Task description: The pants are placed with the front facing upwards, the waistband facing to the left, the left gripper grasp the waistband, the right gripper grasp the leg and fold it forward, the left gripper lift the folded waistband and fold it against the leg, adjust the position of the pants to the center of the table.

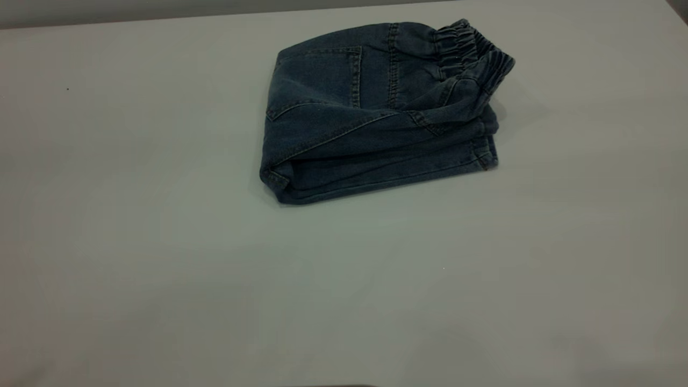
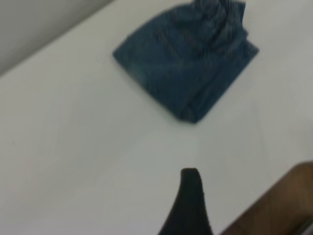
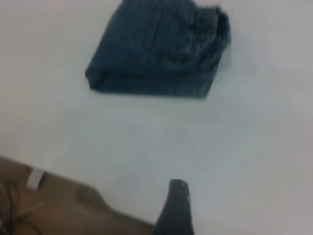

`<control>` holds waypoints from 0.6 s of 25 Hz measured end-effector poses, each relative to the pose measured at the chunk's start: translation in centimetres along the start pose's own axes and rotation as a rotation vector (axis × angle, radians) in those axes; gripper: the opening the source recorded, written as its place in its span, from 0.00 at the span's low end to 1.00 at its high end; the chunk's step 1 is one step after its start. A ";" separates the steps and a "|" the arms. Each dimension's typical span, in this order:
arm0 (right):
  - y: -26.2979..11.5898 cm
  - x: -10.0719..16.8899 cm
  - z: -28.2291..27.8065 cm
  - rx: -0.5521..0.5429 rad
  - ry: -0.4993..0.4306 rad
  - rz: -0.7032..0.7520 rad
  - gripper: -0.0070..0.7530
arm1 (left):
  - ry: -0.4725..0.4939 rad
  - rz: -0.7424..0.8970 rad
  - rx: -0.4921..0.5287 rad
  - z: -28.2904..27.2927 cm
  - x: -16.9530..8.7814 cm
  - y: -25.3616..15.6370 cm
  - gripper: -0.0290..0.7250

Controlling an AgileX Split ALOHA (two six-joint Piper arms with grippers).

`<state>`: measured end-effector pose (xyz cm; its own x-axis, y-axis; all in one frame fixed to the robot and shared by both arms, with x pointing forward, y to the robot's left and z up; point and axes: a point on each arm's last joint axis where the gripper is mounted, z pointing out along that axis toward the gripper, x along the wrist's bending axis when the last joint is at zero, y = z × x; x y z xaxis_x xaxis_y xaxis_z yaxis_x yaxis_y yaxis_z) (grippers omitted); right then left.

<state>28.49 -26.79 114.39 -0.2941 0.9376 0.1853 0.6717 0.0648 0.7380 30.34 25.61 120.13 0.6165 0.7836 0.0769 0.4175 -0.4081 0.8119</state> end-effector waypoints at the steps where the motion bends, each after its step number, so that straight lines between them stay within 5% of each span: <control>1: -0.3 -0.1 0.3 0.019 0.002 0.004 0.77 | 0.000 -0.014 0.001 -0.2 -0.1 -1.1 0.79; 10: -3.8 -1.1 4.3 0.191 0.040 0.006 0.77 | -0.008 -0.069 0.163 3.2 -0.8 -9.3 0.79; 15: -5.8 -0.2 4.2 0.138 0.127 -0.124 0.77 | -0.027 -0.085 0.253 5.2 -1.2 -12.2 0.79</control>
<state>27.51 -25.93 107.37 -0.4576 0.8696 0.1856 0.7094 0.2312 0.6659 27.94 27.22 107.12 0.5884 0.8086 -0.0039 0.6203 -0.4482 0.6436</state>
